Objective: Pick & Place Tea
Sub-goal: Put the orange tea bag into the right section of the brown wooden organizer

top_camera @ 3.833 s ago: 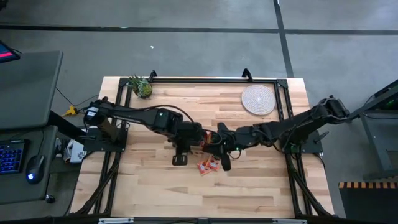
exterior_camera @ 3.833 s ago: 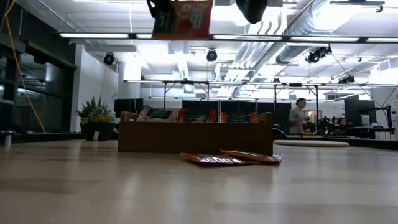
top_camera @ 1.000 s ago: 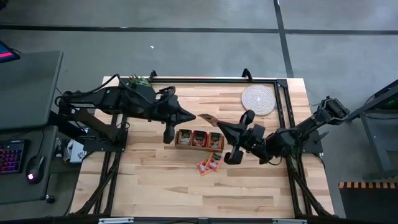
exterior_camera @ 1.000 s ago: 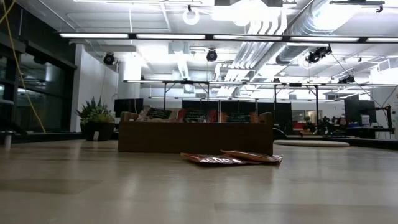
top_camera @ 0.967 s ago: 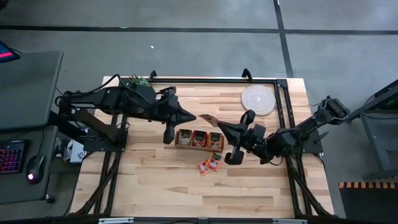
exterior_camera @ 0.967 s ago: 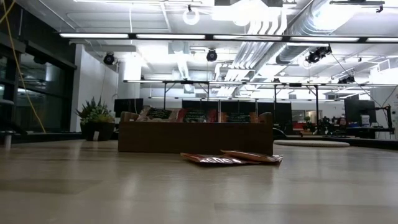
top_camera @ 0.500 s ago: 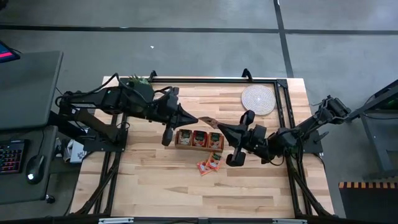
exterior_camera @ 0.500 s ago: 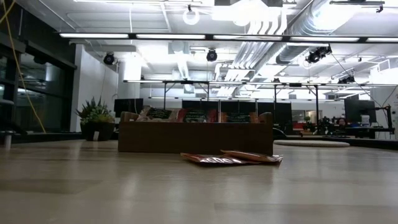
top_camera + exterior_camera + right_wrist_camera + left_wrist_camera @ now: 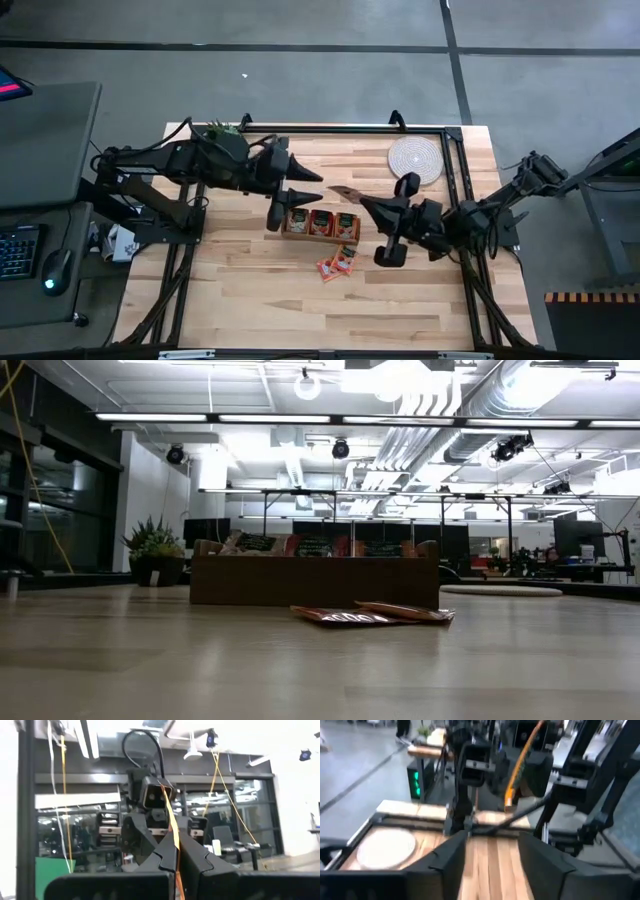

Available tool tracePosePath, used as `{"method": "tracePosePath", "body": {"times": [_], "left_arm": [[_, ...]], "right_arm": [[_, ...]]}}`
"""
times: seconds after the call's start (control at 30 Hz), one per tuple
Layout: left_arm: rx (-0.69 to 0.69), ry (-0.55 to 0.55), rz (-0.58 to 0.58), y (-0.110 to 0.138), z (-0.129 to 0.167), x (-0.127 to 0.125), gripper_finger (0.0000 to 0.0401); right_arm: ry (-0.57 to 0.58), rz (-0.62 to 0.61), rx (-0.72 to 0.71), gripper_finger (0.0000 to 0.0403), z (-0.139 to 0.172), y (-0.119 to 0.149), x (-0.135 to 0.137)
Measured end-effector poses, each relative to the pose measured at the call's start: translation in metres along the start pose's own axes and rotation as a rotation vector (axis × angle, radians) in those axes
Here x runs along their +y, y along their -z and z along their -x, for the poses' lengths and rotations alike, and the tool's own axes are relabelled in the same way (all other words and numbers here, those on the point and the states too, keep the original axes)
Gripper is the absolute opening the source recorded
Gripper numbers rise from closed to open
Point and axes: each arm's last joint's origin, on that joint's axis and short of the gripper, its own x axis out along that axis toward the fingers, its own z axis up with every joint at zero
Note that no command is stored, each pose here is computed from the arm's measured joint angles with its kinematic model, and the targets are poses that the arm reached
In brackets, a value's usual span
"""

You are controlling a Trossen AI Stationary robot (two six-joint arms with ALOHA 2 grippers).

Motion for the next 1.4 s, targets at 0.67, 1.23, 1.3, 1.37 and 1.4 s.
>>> {"method": "tracePosePath", "body": {"times": [0.67,1.23,1.3,1.37,1.4], "left_arm": [[-0.293,0.080,0.037,-0.020,-0.033,-0.009,0.0221],[-0.403,0.040,0.073,-0.021,-0.059,-0.004,0.0206],[-0.406,0.041,0.073,-0.021,-0.059,-0.004,0.0180],[-0.406,0.041,0.073,-0.021,-0.058,-0.004,0.0142],[-0.404,0.041,0.072,-0.021,-0.058,-0.004,0.0121]], "right_arm": [[-0.104,-0.012,-0.205,0.0000,-0.010,-0.022,-0.021],[-0.129,-0.024,-0.193,0.0000,-0.012,-0.020,-0.022],[-0.128,-0.024,-0.194,0.0000,-0.012,-0.020,-0.022],[-0.127,-0.024,-0.194,0.0000,-0.012,-0.020,-0.022],[-0.124,-0.024,-0.192,0.0000,-0.012,-0.020,-0.022]]}}
